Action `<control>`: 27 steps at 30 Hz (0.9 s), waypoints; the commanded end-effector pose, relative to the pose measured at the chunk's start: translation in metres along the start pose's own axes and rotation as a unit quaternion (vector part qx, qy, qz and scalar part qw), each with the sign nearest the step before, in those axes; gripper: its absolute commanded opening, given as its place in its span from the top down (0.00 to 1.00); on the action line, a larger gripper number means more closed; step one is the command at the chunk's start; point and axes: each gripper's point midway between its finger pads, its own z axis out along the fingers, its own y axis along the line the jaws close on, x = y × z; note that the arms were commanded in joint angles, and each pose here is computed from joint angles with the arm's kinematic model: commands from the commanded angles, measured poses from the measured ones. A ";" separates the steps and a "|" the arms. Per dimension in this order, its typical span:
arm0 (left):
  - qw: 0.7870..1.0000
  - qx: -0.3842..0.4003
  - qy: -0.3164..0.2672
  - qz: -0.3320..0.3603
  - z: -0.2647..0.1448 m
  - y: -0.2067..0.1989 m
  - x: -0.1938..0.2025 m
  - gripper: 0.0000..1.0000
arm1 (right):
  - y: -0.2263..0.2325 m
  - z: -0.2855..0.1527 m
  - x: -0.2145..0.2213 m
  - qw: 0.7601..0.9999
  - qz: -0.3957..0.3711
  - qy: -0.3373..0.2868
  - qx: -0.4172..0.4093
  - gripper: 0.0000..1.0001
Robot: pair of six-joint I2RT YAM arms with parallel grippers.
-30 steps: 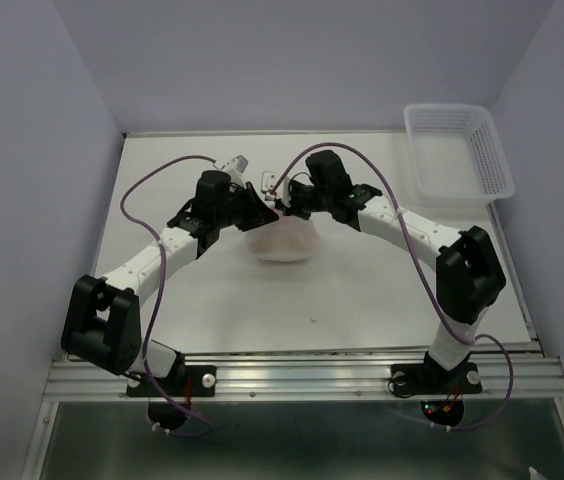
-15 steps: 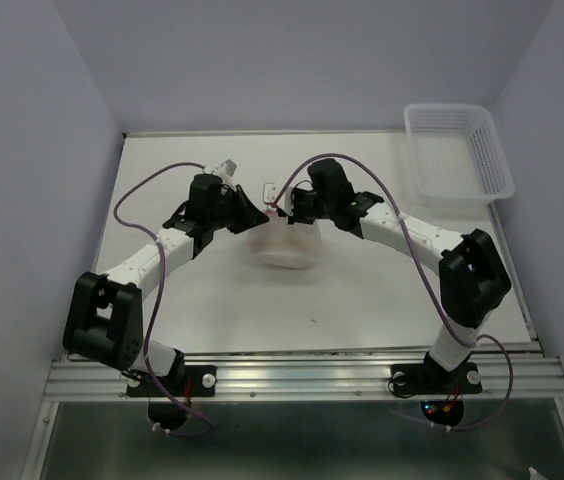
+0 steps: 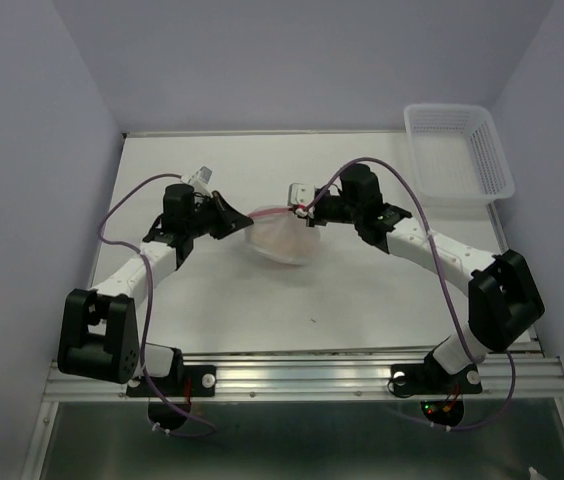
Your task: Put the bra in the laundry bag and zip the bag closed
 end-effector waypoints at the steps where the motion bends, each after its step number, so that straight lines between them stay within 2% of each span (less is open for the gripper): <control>1: 0.997 -0.061 -0.040 -0.019 -0.004 0.053 -0.015 1.00 | -0.056 -0.039 -0.042 0.994 -0.027 -0.075 0.077 0.99; 5: 0.998 -0.041 -0.045 -0.010 -0.001 0.057 -0.019 1.00 | -0.055 -0.056 -0.050 0.992 -0.022 -0.101 0.067 0.99; 16: 0.999 0.000 -0.025 0.021 0.025 0.055 -0.031 1.00 | -0.053 -0.086 -0.051 0.991 -0.016 -0.113 0.075 0.99; 20: 0.996 0.037 -0.040 0.073 0.032 0.022 -0.058 1.00 | -0.057 -0.079 -0.036 0.993 -0.002 -0.092 0.081 0.98; 22: 0.994 0.059 -0.023 0.093 0.041 0.005 -0.056 1.00 | -0.064 -0.071 -0.024 0.993 0.005 -0.075 0.088 0.98; 23: 0.991 0.074 -0.031 0.111 0.044 -0.011 -0.068 1.00 | -0.069 -0.069 -0.017 0.993 0.006 -0.062 0.100 0.98; 25: 0.990 0.081 -0.014 0.117 0.059 -0.014 -0.068 1.00 | -0.079 -0.062 -0.008 0.993 0.006 -0.048 0.108 0.98; 27: 0.988 0.090 -0.022 0.125 0.067 -0.027 -0.090 1.00 | -0.092 -0.059 0.001 0.992 -0.003 -0.027 0.127 0.97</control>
